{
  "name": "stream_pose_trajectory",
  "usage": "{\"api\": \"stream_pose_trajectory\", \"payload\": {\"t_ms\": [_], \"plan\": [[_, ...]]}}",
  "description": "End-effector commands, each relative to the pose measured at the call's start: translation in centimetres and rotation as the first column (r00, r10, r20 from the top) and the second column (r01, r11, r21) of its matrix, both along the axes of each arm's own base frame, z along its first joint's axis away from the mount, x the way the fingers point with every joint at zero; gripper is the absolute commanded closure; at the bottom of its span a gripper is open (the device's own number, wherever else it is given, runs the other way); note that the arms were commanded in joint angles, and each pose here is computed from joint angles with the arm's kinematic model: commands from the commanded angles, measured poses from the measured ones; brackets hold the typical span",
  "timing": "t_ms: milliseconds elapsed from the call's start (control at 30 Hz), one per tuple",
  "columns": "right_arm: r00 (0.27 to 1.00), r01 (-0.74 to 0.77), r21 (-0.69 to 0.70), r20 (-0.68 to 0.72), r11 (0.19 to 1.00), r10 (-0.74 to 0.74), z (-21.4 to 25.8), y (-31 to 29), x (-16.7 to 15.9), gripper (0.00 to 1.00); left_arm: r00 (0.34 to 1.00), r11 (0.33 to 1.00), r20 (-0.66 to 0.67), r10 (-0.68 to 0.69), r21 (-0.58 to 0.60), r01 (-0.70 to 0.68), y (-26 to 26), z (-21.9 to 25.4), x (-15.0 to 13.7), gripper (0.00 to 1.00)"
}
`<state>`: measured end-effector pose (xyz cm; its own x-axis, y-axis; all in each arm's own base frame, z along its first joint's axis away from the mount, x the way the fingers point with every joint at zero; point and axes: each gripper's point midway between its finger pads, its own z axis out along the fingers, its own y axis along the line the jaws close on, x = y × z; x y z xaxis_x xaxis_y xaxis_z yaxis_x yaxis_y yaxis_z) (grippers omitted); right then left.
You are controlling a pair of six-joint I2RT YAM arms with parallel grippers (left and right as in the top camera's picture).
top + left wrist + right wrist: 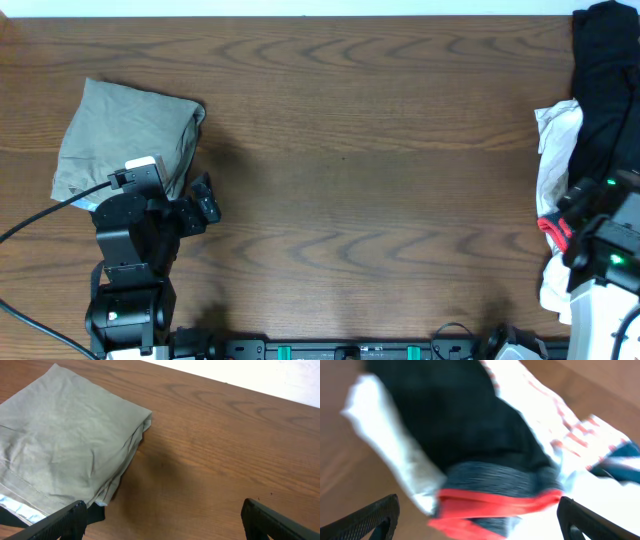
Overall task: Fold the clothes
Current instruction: 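Reach the right gripper into the right pile and grasp the black leggings waistband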
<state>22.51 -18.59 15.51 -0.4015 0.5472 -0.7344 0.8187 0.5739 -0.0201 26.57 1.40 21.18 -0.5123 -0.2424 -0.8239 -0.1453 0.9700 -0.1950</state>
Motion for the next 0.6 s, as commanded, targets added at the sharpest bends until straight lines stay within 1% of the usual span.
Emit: {"api": "stream_pose_trajectory", "payload": {"t_ms": [0, 67, 167, 300, 367, 433, 567], "plan": [[0.985, 0.174, 0.066, 0.009, 0.982, -0.175, -0.9, -2.3, -2.1, 0.02, 0.999, 1.0, 0.028, -0.015, -0.006, 0.015, -0.3, 1.1, 0.1, 0.02], [0.976, 0.218, 0.12, -0.009, 0.969, -0.219, -2.1, -2.8, -2.9, 0.01, 0.999, 1.0, 0.033, -0.015, -0.006, 0.015, -0.3, 1.2, 0.2, 0.02], [0.969, 0.246, 0.192, -0.021, 0.95, -0.247, -3.6, -3.3, -3.2, 0.02, 0.999, 1.0, 0.037, -0.015, -0.006, 0.015, -0.3, 1.3, 0.3, 0.02], [0.962, 0.273, 0.248, -0.053, 0.93, -0.268, -5.3, -3.7, -3.5, 0.04, 0.999, 1.0, 0.038, -0.015, -0.006, 0.015, -0.3, 1.3, 0.3, 0.02], [0.957, 0.291, 0.266, -0.072, 0.919, -0.282, -6.2, -3.7, -3.6, 0.04, 0.999, 1.0, 0.037, -0.015, -0.006, 0.015, -0.3, 1.3, 0.3, 0.02], [0.954, 0.298, 0.294, -0.083, 0.908, -0.286, -7.1, -3.6, -3.3, 0.04, 0.999, 1.0, 0.037, -0.015, -0.006, 0.015, -0.3, 1.3, 0.3, 0.02], [0.971, 0.233, 0.373, -0.046, 0.898, -0.233, -8.3, -3.0, -1.3, 0.04, 0.999, 1.0, 0.037, -0.015, -0.006, 0.015, -0.3, 1.3, 0.3, 0.02]]}}
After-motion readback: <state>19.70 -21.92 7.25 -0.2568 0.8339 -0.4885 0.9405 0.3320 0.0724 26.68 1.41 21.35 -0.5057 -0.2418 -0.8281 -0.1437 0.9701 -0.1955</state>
